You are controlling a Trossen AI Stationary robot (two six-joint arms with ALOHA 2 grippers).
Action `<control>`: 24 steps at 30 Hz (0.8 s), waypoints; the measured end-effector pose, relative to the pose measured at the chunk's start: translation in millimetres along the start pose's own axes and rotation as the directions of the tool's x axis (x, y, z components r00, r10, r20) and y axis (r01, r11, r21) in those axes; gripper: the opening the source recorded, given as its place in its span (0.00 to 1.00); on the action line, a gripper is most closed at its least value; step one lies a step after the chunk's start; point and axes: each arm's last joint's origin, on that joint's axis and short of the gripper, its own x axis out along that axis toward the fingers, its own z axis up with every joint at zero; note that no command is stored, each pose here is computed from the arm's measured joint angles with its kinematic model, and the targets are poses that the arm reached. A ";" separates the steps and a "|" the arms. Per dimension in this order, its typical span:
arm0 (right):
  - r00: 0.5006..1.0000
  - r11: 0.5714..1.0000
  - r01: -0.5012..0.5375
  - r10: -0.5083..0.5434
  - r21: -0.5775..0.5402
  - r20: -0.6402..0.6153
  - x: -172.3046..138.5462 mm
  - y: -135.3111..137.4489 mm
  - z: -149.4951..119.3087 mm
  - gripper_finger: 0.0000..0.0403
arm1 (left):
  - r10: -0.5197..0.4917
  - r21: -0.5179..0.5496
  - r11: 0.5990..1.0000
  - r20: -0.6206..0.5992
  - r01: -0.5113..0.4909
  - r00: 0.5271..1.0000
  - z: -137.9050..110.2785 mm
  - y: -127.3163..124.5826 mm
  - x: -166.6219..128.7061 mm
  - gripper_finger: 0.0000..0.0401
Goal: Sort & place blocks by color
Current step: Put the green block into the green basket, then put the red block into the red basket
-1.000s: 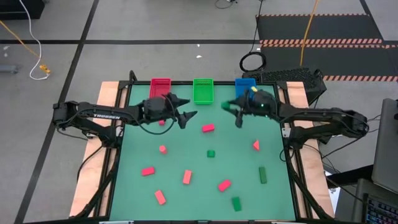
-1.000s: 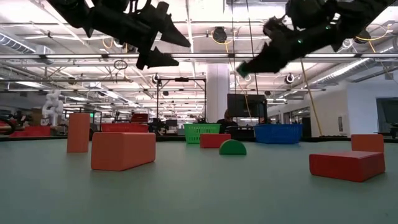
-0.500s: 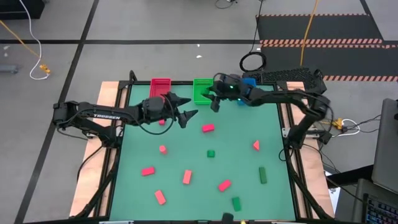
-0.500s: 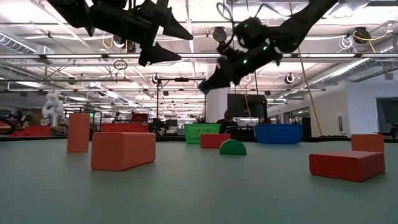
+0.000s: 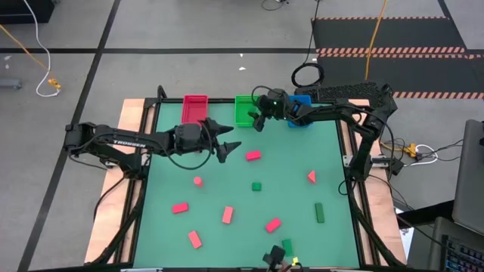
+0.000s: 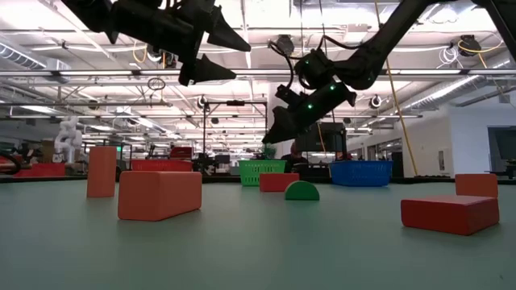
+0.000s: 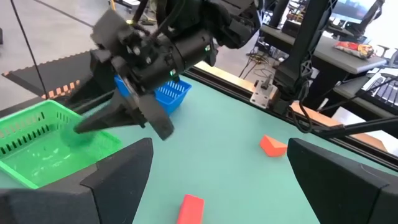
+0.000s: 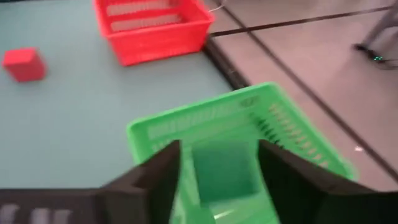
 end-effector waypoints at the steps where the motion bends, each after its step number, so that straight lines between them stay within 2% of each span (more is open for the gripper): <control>1: 1.000 1.000 0.023 -0.023 0.000 0.006 0.0 -0.7 1.1 0.65 | 0.006 0.001 1.000 0.002 -0.006 1.000 -0.1 -0.3 -0.1 0.93; 5: 0.999 0.998 0.042 -0.042 0.037 -0.009 0.5 -0.7 -0.5 0.84 | 0.008 0.003 1.000 0.001 -0.008 1.000 -0.8 -1.8 -0.4 0.93; 9: 1.000 0.998 0.022 -0.020 0.060 -0.021 -8.0 6.5 5.4 0.92 | 0.016 0.008 1.000 -0.020 -0.016 1.000 -2.9 -1.0 -0.5 0.93; 13: 0.989 0.991 -0.136 0.135 0.016 0.051 -34.0 23.5 30.1 0.92 | 0.029 0.021 0.999 -0.056 -0.028 0.998 -6.4 0.3 -0.6 0.93; 15: 0.973 0.974 -0.226 0.227 -0.027 0.040 -49.2 38.3 38.2 0.91 | 0.036 0.030 0.999 -0.068 -0.034 0.997 -7.6 0.8 -0.7 0.93; 20: 0.935 0.925 -0.343 0.319 -0.163 -0.158 -68.2 80.7 27.4 0.87 | 0.038 0.019 0.999 -0.039 -0.038 0.999 -4.3 2.1 -0.1 0.93; 24: 0.917 0.903 -0.377 0.333 -0.204 -0.221 -65.7 102.4 18.2 0.85 | 0.026 -0.033 0.999 0.006 -0.026 1.000 0.2 1.3 0.2 0.93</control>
